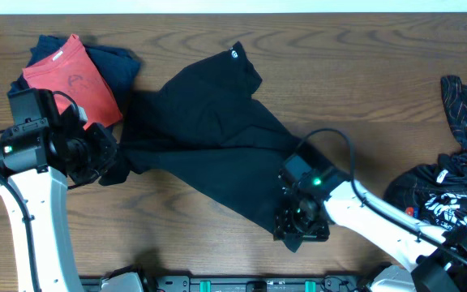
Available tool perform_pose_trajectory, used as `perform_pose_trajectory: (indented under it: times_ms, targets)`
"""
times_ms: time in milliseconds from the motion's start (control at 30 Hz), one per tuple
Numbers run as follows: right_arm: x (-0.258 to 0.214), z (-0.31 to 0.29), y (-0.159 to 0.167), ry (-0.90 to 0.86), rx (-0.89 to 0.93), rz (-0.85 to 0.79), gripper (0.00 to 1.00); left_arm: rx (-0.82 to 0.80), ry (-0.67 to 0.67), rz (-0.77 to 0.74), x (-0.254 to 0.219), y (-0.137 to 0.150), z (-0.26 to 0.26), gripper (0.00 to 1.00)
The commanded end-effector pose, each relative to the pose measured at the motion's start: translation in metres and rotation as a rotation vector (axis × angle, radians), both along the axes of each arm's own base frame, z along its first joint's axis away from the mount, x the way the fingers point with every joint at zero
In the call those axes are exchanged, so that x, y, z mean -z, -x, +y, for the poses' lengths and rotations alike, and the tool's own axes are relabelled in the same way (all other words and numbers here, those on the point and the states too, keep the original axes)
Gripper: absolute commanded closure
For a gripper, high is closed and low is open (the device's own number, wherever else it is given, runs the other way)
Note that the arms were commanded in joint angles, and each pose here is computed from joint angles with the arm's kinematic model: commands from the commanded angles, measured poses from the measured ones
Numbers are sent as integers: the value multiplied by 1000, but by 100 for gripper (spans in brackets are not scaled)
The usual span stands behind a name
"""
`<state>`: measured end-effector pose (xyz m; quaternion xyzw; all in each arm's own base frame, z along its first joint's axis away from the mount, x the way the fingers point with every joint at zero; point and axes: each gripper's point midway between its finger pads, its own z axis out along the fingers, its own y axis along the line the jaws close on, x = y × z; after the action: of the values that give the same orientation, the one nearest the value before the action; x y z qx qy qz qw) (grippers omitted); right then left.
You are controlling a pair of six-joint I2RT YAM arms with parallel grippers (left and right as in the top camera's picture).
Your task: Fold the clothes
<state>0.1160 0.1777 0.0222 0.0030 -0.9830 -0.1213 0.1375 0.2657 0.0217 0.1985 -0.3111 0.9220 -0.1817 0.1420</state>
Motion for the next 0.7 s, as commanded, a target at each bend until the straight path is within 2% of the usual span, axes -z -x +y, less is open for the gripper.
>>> perform_pose_trajectory:
  times_ms: [0,233,367,433,567,633,667]
  targets:
    - [10,0,9,49,13,20,30,13,-20,-2,1,1,3,94]
    - [27,-5,15,111,10,77,28,13,-20,-2,1,1,3,94]
    - [37,-6,17,137,18,103,30,13,-20,-1,1,1,3,94]
    - [41,-4,15,134,17,102,40,13,-19,0,1,1,3,94]
    - [43,0,10,116,19,81,86,13,-19,2,1,2,3,94]
    - [44,1,8,114,22,75,97,13,-19,2,1,2,3,94]
    - [44,0,7,116,30,77,99,13,-19,2,1,2,3,94]
